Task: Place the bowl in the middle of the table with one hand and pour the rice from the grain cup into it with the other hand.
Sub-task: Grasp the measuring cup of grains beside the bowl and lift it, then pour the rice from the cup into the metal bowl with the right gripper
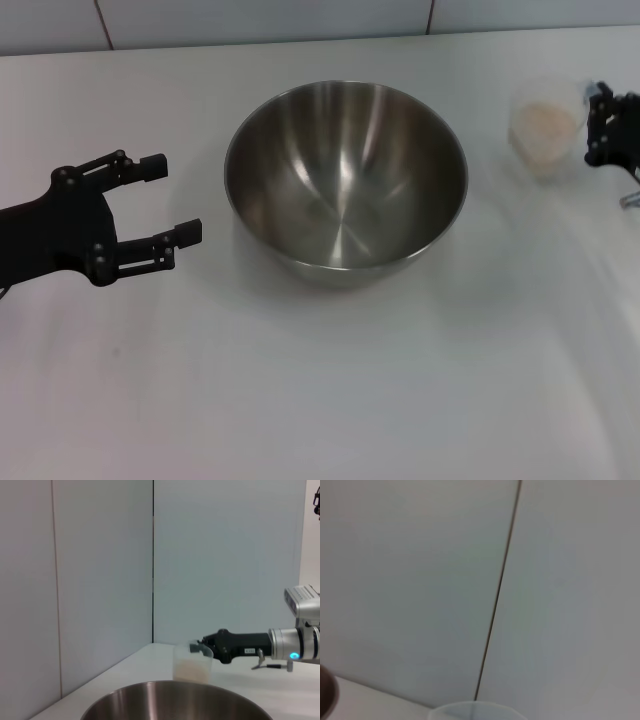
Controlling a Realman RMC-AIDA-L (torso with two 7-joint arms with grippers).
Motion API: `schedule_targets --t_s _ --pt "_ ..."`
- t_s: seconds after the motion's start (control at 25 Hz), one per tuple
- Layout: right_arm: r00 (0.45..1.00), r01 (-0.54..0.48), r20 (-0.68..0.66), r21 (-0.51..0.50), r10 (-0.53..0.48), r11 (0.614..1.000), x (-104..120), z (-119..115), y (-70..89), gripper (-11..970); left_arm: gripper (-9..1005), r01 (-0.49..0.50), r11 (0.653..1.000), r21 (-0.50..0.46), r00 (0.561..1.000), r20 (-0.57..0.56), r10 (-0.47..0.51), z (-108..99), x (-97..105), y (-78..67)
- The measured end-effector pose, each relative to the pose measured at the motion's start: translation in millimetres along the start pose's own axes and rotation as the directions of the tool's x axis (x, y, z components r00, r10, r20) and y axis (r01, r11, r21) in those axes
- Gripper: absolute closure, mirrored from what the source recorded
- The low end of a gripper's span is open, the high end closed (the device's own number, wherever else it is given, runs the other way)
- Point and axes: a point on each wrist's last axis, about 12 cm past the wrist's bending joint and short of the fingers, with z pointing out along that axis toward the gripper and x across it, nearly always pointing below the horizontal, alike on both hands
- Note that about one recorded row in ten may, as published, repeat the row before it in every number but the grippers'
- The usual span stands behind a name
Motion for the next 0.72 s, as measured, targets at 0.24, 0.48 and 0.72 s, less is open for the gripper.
schedule_targets --t_s 0.24,0.48,0.72 --pt "0.975 0.214 0.058 -0.01 -0.213 0.977 -17 19 -1.1 953 157 0.007 1.0 0.0 1.0 -0.006 -0.007 -1 1 -0.7" --pt "0.933 0.345 0.117 -0.013 -0.341 0.939 -28 27 2.6 952 157 0.015 1.0 0.004 1.0 -0.018 -0.014 -1 3 -1.4" --pt "0.868 0.432 0.286 -0.035 -0.406 0.901 -47 27 13.8 952 157 0.017 1.0 -0.004 1.0 -0.014 -0.017 -2 3 -1.1"
